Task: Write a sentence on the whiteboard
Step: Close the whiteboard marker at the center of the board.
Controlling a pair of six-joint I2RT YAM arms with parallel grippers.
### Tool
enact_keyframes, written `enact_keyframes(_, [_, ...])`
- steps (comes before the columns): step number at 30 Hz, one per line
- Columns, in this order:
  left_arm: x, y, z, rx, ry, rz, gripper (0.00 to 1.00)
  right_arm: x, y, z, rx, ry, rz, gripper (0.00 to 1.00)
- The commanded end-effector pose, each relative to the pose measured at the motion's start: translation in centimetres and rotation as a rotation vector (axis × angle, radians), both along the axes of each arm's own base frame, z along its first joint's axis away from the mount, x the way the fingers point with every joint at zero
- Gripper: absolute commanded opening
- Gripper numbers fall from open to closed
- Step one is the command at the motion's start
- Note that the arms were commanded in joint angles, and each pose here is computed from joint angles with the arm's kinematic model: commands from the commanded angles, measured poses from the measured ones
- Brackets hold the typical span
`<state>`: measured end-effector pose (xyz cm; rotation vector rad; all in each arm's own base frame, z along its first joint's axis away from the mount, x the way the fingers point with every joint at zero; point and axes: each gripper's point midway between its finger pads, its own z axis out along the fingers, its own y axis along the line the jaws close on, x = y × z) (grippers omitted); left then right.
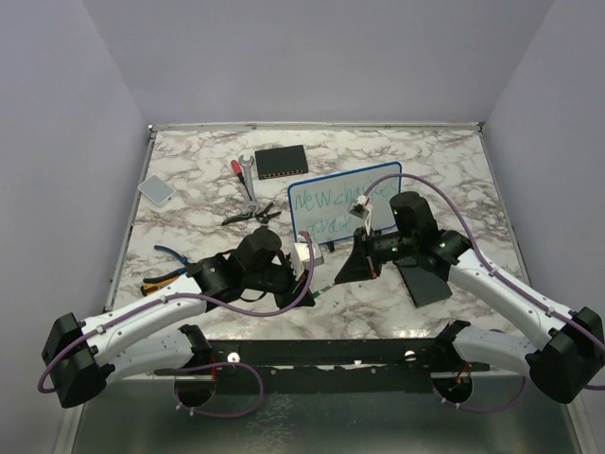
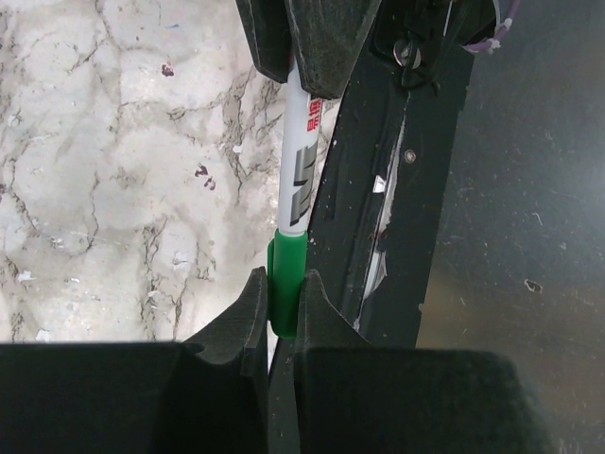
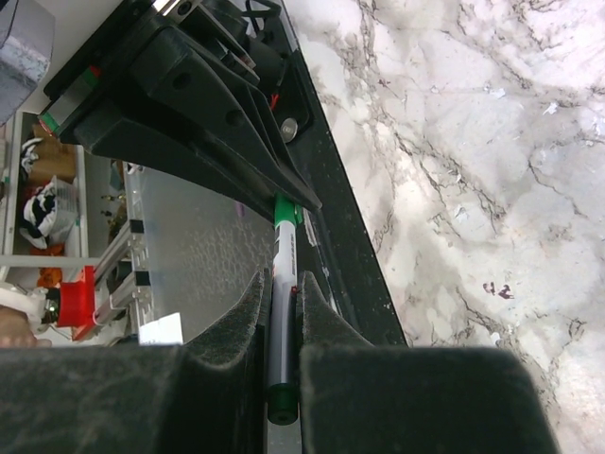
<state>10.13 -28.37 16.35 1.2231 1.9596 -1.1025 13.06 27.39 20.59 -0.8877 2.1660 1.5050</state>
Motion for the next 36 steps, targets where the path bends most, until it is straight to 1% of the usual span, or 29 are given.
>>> enact_keyframes(1, [3.3,-2.5,5.9,-0.213,-0.173,0.081,0.00,-2.7,0.8,-0.8,0.010,0.073,0.077,0.01])
enact_keyframes(22, [4.2,-2.6,7.9,-0.296,-0.187,0.124,0.00,-4.8,2.5,-3.0,-0.020,0.107,0.094,0.01])
enact_keyframes(27, [4.7,-2.7,8.8,-0.342,-0.187,0.133,0.00,-5.1,2.7,-3.5,-0.033,0.111,0.093,0.01])
enact_keyframes(36, [5.4,-2.7,9.5,-0.367,-0.205,0.138,0.00,-5.7,3.5,-3.6,-0.038,0.132,0.105,0.01])
